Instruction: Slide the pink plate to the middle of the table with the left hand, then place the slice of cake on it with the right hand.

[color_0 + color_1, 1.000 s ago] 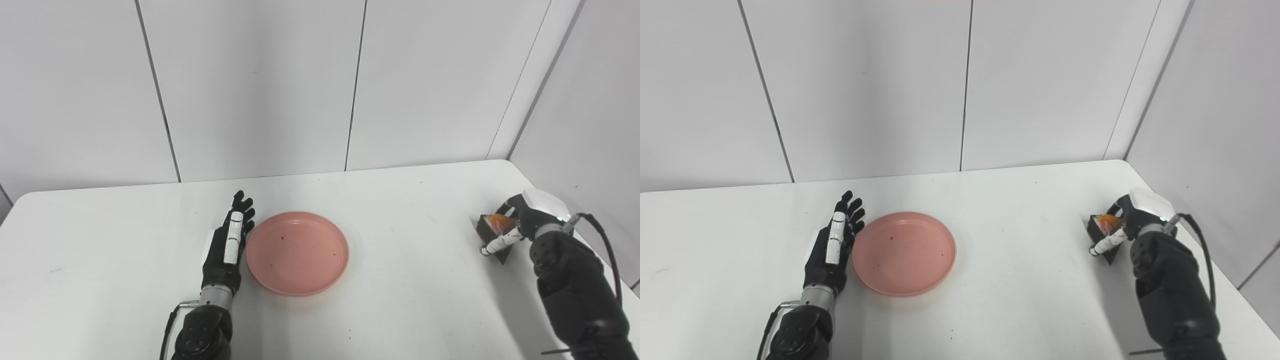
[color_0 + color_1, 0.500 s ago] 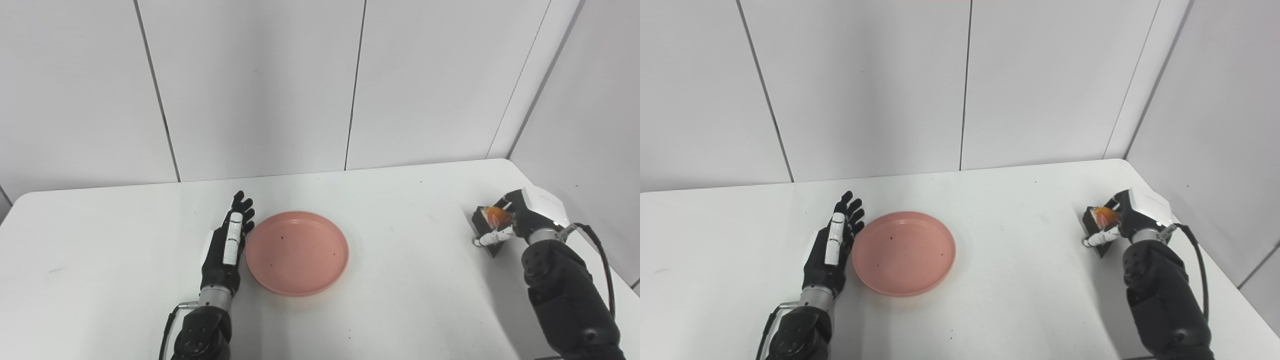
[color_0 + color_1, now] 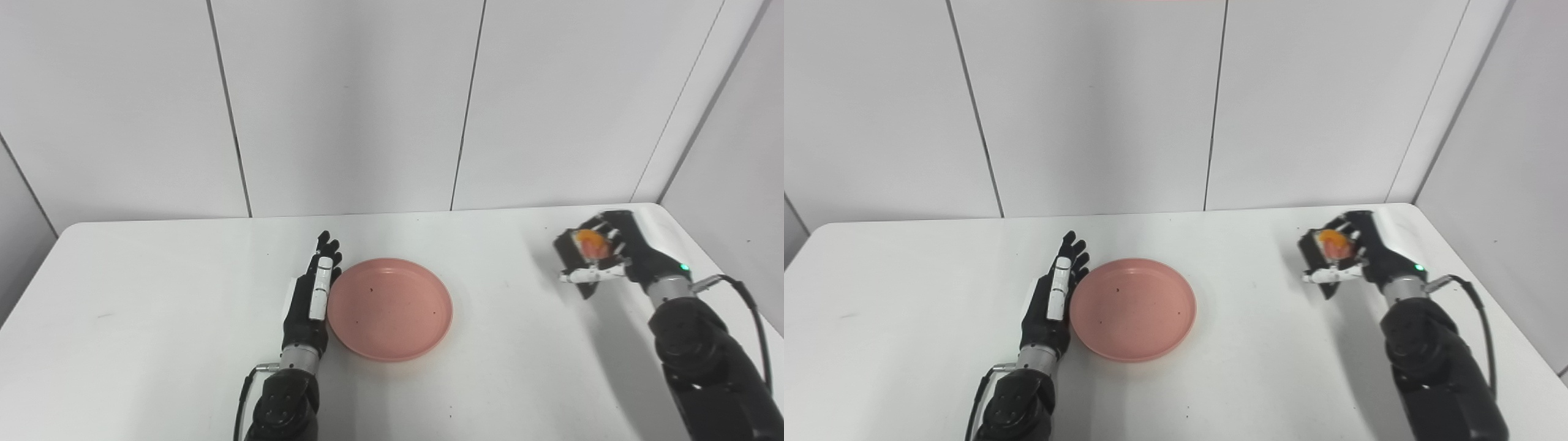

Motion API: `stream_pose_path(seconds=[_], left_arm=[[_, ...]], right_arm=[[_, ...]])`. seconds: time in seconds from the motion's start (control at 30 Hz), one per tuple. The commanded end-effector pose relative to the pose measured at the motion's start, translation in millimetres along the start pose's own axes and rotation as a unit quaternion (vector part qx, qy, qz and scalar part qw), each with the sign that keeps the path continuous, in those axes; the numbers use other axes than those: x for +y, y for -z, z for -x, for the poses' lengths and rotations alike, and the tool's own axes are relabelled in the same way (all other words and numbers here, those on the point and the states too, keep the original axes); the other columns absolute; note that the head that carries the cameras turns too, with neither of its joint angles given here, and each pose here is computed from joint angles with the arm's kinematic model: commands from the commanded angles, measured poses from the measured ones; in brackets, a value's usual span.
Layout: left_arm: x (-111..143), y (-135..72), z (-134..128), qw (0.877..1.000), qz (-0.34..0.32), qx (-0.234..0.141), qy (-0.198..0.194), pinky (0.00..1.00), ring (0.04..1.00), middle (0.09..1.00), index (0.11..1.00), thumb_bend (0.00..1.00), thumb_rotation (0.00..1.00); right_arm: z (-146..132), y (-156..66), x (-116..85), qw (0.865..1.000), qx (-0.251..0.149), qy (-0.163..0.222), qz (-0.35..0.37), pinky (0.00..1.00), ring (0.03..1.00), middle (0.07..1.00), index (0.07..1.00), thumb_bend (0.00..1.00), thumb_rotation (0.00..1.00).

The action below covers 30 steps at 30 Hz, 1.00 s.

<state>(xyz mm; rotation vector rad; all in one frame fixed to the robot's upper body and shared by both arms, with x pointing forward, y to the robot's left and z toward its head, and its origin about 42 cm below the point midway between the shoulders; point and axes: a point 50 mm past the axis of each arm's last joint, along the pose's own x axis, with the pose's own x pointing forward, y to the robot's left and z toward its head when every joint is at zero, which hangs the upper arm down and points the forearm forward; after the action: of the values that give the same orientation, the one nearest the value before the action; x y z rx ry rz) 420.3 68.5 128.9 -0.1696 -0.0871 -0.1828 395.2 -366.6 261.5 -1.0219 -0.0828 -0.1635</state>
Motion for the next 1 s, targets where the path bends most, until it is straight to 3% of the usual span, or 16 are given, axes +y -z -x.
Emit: stream_pose_path(seconds=[0.0,0.07,0.1,0.13,0.17,0.27,0.33,0.43,0.53,0.63,0.8,0.97], left_arm=[[-5,10,8,1.0,-0.001,0.016,-0.002,0.96,0.968,0.974,0.967,0.64,1.0],[-5,11,7,1.0,0.003,0.016,0.0,0.96,0.97,0.978,0.972,0.64,1.0],[-5,11,7,1.0,0.004,0.016,0.001,0.97,0.972,0.98,0.976,0.64,1.0],[-6,11,8,1.0,0.004,0.016,0.001,0.97,0.973,0.981,0.977,0.64,1.0],[-6,11,8,1.0,0.004,0.017,0.0,0.97,0.973,0.98,0.975,0.64,1.0],[-6,12,8,1.0,0.001,0.019,0.0,0.97,0.974,0.98,0.974,0.64,1.0],[-6,12,8,1.0,0.001,0.019,0.001,0.97,0.973,0.98,0.973,0.64,1.0],[-6,12,8,1.0,0.0,0.017,0.0,0.96,0.971,0.978,0.971,0.64,1.0],[-6,13,8,1.0,-0.002,0.017,-0.001,0.96,0.971,0.977,0.968,0.64,1.0],[-7,14,7,1.0,0.0,0.02,-0.003,0.96,0.96,0.969,0.963,0.66,1.0],[-10,13,6,1.0,0.009,0.024,-0.004,0.97,0.964,0.972,0.958,0.66,0.99],[-12,13,6,1.0,0.004,0.023,-0.002,0.96,0.963,0.972,0.956,0.65,1.0]], right_arm=[[-7,-31,-19,0.998,-0.063,0.019,0.009,0.25,0.342,0.472,0.496,0.53,0.0],[-4,-47,-14,0.997,-0.077,-0.008,0.002,0.27,0.375,0.491,0.486,0.52,0.0],[-2,-53,-13,0.997,-0.08,-0.018,-0.001,0.36,0.478,0.492,0.484,0.52,0.0],[-1,-59,-11,0.996,-0.086,-0.027,-0.001,0.38,0.512,0.493,0.484,0.52,0.0],[0,-65,-10,0.995,-0.095,-0.035,0.0,0.37,0.497,0.51,0.474,0.52,0.0],[3,-88,-2,0.99,-0.131,-0.058,0.0,0.21,0.309,0.415,0.502,0.52,0.0],[5,-101,3,0.986,-0.149,-0.07,0.007,0.24,0.41,0.444,0.501,0.52,0.0],[5,-123,13,0.981,-0.17,-0.089,0.008,0.32,0.416,0.513,0.484,0.51,0.0],[4,-141,27,0.975,-0.192,-0.111,-0.01,0.29,0.385,0.487,0.52,0.51,0.0],[5,-158,45,0.972,-0.196,-0.129,-0.009,0.36,0.422,0.531,0.475,0.51,0.0],[0,-173,71,0.965,-0.202,-0.166,-0.016,0.41,0.436,0.553,0.464,0.51,0.0],[-9,-179,92,0.962,-0.209,-0.177,-0.001,0.46,0.429,0.529,0.481,0.51,0.0]])
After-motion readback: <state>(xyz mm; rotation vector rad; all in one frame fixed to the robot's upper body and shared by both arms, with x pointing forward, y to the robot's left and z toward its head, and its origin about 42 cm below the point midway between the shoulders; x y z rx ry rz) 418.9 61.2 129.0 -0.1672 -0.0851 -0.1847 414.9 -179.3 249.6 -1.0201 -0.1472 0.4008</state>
